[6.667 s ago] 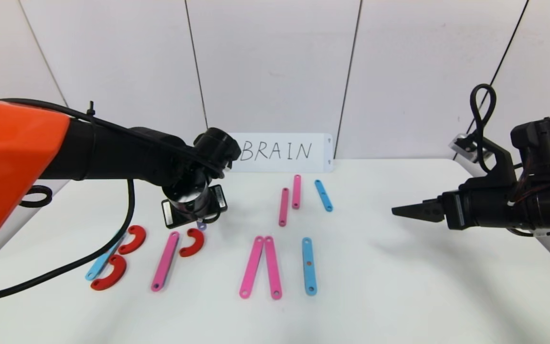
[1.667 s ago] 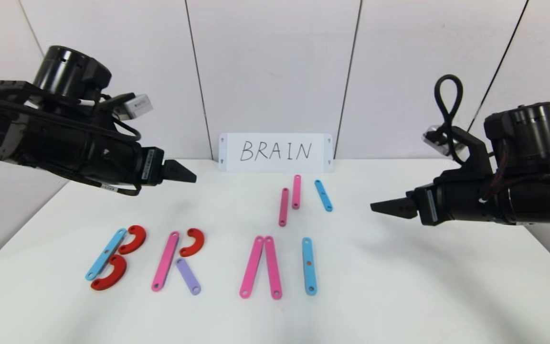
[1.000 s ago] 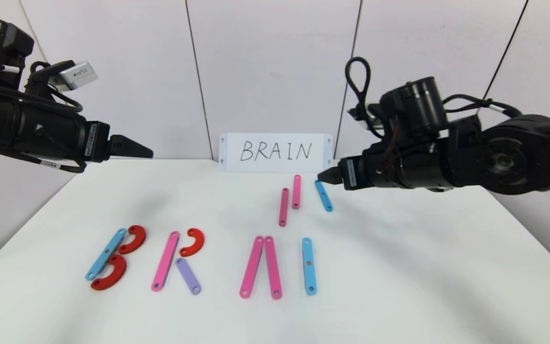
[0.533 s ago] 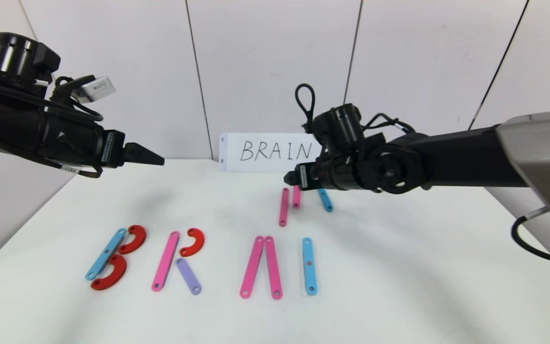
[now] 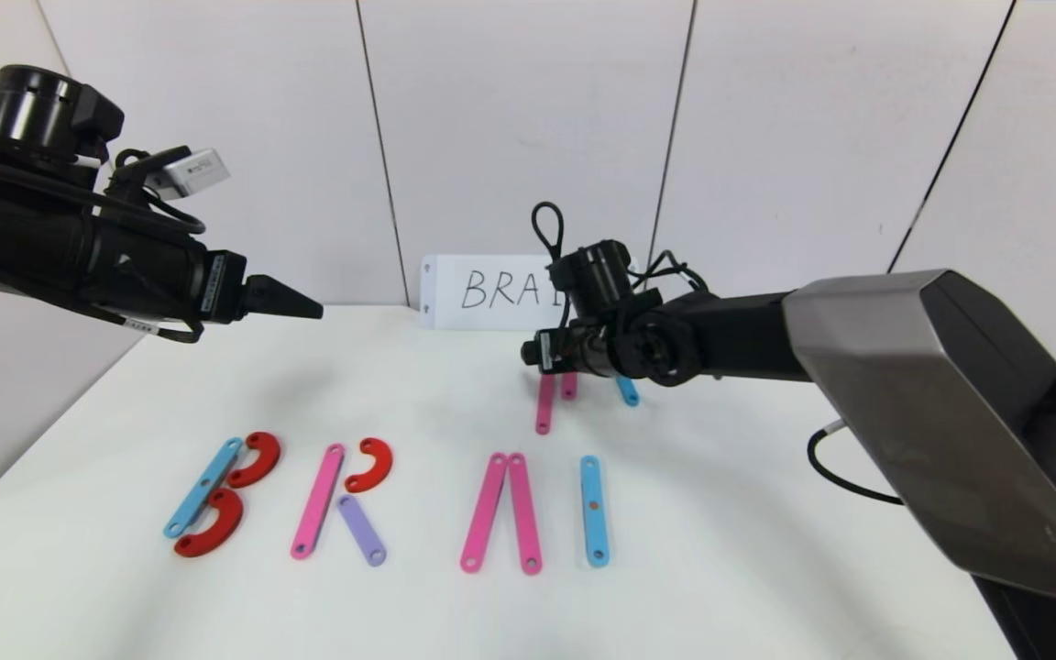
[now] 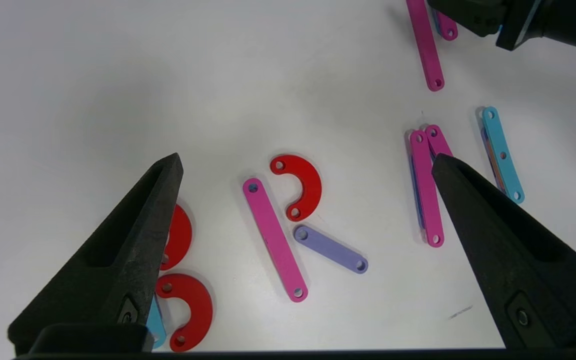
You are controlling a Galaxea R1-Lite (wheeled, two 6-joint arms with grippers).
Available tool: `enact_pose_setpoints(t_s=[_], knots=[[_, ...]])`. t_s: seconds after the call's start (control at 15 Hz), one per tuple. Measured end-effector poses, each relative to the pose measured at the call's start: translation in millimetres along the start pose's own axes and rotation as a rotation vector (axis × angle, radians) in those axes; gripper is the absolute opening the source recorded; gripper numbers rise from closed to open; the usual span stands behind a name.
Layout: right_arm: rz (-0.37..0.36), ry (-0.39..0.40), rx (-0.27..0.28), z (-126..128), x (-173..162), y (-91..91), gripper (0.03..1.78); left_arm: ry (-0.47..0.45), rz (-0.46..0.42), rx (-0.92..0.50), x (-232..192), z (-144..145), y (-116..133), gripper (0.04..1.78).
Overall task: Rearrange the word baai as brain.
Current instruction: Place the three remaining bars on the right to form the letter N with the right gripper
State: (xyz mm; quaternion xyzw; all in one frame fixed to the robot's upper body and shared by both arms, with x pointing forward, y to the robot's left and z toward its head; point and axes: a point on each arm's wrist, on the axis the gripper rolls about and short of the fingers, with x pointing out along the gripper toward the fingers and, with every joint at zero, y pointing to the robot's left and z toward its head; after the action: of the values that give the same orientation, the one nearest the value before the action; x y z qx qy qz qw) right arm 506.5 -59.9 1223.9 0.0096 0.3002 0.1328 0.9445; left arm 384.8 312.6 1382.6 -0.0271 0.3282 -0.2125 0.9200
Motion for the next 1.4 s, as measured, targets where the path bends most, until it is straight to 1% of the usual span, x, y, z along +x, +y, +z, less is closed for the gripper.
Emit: enact_pose_setpoints(t_s=[0.2,0.33,0.4,0.47,0.6,0.8,1.07,1.4], knots=[[-0.040,-0.004,-0.001,-10,19,0.8,1.74,-0.003,-0.004,0.003,-1,0,-1,1.74],[-0.046,0.000,0.001,-14,26,-0.9,1.74,0.000,-0.007,0.005,-1,0,-3,1.74],[-0.047,-0.009,0.005,-14,28,-1.5,1.74,0.002,-0.010,0.007,0,-1,-4,1.74],[-0.049,-0.024,0.023,-13,30,-2.7,1.74,0.004,-0.014,0.009,1,-1,-5,1.74],[-0.055,-0.025,0.051,-14,32,-5.1,1.74,0.006,-0.016,0.011,1,-1,-6,1.74],[-0.066,-0.023,0.074,-15,35,-9.7,1.74,0.010,-0.019,0.013,2,-2,-7,1.74],[-0.095,-0.024,0.088,-14,39,-18.9,1.74,0.011,-0.021,0.014,2,-2,-8,1.74],[-0.109,-0.022,0.095,-14,41,-26.1,1.74,0.014,-0.024,0.017,3,-2,-9,1.74]])
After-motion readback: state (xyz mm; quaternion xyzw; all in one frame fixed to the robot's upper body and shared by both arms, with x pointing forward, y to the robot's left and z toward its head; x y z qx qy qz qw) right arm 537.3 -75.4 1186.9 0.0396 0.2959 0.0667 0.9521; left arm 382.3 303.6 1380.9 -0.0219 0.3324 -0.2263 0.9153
